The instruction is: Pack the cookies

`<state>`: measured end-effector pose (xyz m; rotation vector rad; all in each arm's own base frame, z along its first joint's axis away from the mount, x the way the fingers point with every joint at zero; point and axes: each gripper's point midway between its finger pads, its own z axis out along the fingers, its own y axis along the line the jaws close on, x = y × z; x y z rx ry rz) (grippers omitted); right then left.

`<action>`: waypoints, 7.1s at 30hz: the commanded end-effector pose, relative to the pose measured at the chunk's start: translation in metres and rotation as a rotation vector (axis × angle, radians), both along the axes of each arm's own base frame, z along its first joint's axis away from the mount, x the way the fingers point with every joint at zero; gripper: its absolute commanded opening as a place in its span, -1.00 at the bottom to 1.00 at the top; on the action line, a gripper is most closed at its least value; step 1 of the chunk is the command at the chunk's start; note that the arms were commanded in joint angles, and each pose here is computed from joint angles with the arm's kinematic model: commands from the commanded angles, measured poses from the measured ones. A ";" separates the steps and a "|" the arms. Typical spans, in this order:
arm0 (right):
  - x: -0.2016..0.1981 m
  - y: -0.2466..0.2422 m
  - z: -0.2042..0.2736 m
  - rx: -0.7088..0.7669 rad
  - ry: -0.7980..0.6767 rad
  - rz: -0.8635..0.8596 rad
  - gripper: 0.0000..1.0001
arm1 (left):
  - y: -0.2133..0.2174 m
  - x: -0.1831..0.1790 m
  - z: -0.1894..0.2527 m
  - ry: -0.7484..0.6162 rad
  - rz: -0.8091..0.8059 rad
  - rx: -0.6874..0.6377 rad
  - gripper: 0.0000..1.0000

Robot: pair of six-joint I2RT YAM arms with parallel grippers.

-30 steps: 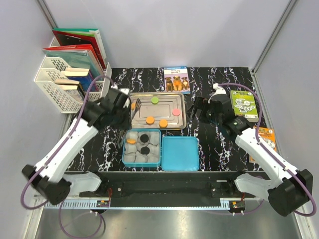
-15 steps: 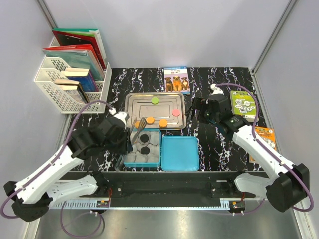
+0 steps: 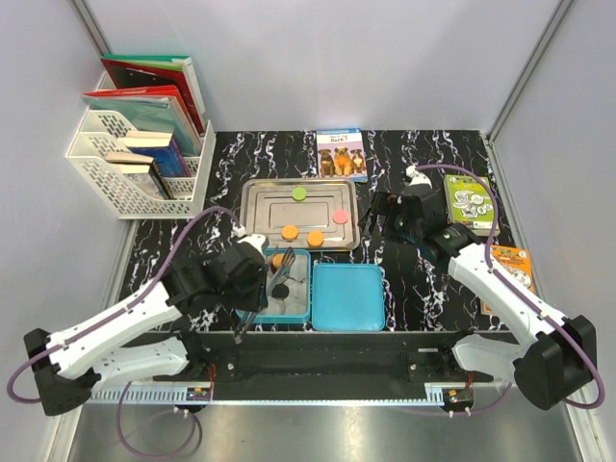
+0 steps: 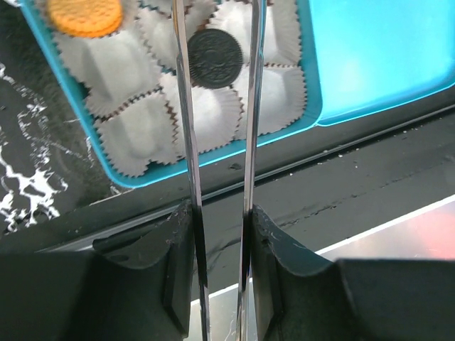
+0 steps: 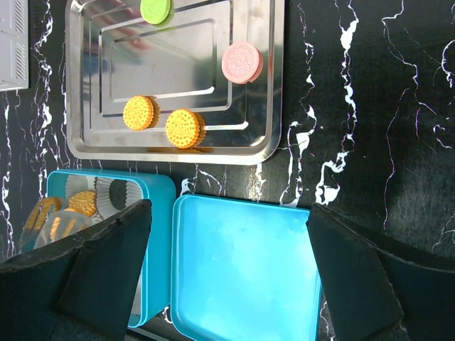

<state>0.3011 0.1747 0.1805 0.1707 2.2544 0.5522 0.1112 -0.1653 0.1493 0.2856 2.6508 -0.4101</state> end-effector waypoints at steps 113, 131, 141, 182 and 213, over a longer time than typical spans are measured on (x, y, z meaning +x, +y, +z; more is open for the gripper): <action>-0.063 -0.016 -0.067 -0.044 0.210 0.053 0.81 | 0.099 0.152 0.027 -0.295 0.596 -0.016 0.98; -0.116 -0.015 -0.146 -0.110 0.471 -0.062 0.12 | 0.050 0.131 0.045 -0.377 0.484 -0.125 0.98; -0.121 -0.024 -0.173 -0.160 0.536 -0.121 -0.04 | 0.040 0.131 0.046 -0.373 0.450 -0.132 0.98; -0.051 -0.009 0.103 -0.051 0.040 -0.063 -1.00 | -0.013 0.134 0.115 -0.793 0.239 -0.033 0.98; 0.017 -0.060 0.073 -0.378 0.343 -0.402 -1.00 | -0.049 0.092 0.129 -1.084 0.085 0.255 0.71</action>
